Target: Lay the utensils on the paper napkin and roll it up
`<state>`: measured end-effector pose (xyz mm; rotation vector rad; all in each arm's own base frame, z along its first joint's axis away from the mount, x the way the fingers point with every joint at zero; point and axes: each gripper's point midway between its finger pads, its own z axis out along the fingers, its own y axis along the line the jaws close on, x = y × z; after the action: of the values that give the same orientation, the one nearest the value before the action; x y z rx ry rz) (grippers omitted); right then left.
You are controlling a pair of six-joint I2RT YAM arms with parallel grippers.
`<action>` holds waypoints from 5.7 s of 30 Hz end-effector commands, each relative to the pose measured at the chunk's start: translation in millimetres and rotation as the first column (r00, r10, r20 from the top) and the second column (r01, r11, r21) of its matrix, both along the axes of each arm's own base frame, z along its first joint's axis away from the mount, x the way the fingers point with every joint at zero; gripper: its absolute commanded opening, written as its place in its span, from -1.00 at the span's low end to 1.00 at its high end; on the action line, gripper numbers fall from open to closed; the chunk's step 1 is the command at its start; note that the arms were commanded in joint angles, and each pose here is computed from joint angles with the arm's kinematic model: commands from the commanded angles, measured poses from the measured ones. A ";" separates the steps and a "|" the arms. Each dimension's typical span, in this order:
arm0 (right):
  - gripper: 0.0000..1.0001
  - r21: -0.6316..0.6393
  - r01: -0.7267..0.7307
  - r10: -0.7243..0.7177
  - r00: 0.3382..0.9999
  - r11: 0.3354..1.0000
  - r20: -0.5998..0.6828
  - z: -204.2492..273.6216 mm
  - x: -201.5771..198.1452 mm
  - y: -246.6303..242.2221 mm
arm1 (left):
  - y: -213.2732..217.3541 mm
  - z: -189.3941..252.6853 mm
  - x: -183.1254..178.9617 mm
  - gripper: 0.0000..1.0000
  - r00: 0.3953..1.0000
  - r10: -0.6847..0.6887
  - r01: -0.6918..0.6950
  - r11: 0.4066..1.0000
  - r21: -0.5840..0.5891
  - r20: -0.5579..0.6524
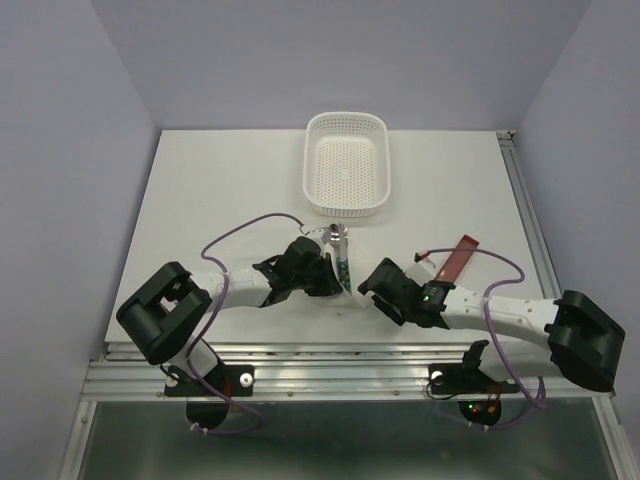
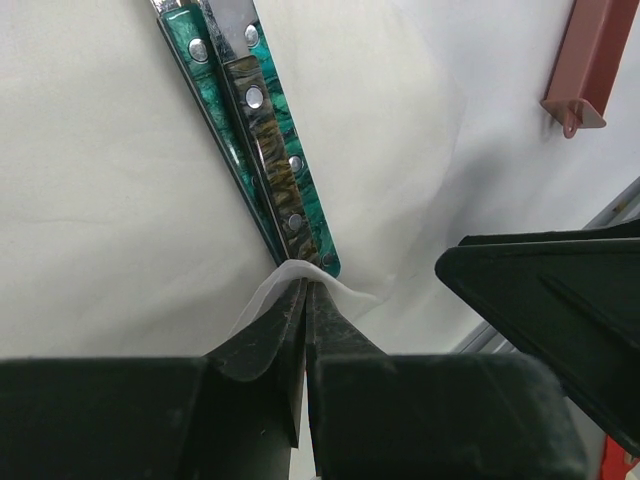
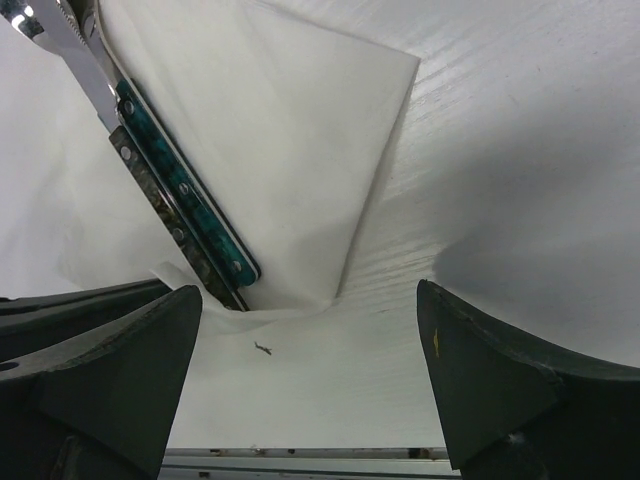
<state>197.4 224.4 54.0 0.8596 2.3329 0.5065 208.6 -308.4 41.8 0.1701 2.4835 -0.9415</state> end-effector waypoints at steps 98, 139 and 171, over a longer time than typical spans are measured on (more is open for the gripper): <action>0.06 -0.191 -0.472 0.508 0.818 0.861 0.269 -20.8 21.2 41.9 | -8.5 41.8 15.2 -0.72 0.997 0.039 -0.039 0.999 -0.003 0.072; -0.15 -0.263 -0.332 0.409 0.849 0.906 0.336 12.8 50.0 32.2 | -0.2 8.2 13.8 -0.73 0.997 0.057 -0.060 0.997 0.045 0.056; -0.99 -0.303 -0.568 0.643 0.646 0.765 0.412 40.7 49.2 89.9 | 9.0 -8.6 11.7 -0.74 0.995 0.090 -0.093 0.992 0.086 0.031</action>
<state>235.4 294.6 66.6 -0.1730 2.1622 0.6336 220.0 -301.0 37.3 0.1085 2.4941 -0.8000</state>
